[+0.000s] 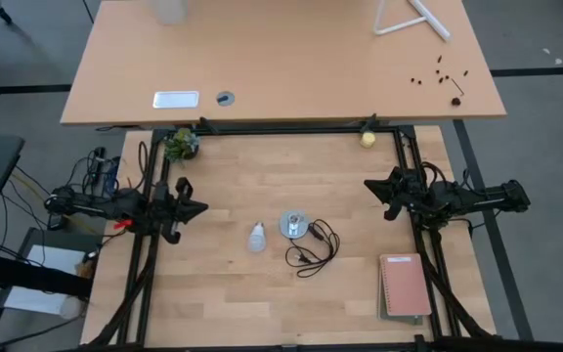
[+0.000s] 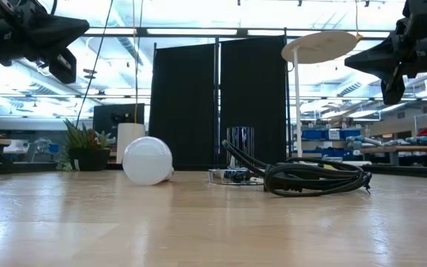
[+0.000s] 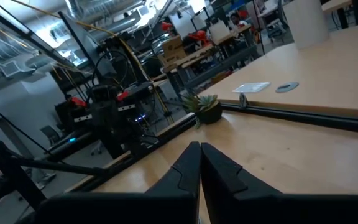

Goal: Screw lightbulb
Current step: Insert the light bulb into the lamp

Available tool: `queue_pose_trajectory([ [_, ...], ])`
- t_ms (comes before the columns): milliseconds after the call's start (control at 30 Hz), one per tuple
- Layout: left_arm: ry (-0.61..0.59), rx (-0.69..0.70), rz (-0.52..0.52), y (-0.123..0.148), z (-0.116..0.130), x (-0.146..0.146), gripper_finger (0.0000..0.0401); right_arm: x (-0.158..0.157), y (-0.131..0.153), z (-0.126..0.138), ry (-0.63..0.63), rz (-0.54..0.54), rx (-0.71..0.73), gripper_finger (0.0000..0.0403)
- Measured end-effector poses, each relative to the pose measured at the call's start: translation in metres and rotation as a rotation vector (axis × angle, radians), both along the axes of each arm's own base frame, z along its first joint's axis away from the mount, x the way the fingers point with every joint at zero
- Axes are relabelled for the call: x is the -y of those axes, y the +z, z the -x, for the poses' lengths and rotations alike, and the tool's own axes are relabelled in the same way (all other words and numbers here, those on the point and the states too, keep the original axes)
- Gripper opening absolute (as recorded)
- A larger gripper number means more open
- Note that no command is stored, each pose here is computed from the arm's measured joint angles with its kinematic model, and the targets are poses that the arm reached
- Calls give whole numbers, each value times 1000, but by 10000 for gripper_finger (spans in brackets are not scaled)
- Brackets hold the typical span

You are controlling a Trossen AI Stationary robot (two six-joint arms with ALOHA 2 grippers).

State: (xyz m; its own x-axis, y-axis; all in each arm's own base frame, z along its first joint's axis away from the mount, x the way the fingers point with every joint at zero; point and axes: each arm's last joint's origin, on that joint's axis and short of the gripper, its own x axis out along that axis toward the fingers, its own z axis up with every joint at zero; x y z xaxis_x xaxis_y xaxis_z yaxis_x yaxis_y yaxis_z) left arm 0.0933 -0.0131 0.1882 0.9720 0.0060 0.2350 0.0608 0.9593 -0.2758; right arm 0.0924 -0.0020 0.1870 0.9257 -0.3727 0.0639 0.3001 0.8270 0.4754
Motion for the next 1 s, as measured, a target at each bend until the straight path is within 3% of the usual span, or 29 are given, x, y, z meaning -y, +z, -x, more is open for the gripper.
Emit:
queue_pose_trajectory([
  [433,10,-45,-7,-4,-1,0,6,0,0,0,-1,0,1,21],
  [733,173,-116,-16,-7,-5,-4,6,0,5,0,6,-55,71,22],
  [900,230,-194,-32,7,-15,-3,12,-4,13,-6,130,-39,133,24],
  [1000,235,-277,-124,15,-27,-1,29,-7,13,-13,178,0,117,24],
])
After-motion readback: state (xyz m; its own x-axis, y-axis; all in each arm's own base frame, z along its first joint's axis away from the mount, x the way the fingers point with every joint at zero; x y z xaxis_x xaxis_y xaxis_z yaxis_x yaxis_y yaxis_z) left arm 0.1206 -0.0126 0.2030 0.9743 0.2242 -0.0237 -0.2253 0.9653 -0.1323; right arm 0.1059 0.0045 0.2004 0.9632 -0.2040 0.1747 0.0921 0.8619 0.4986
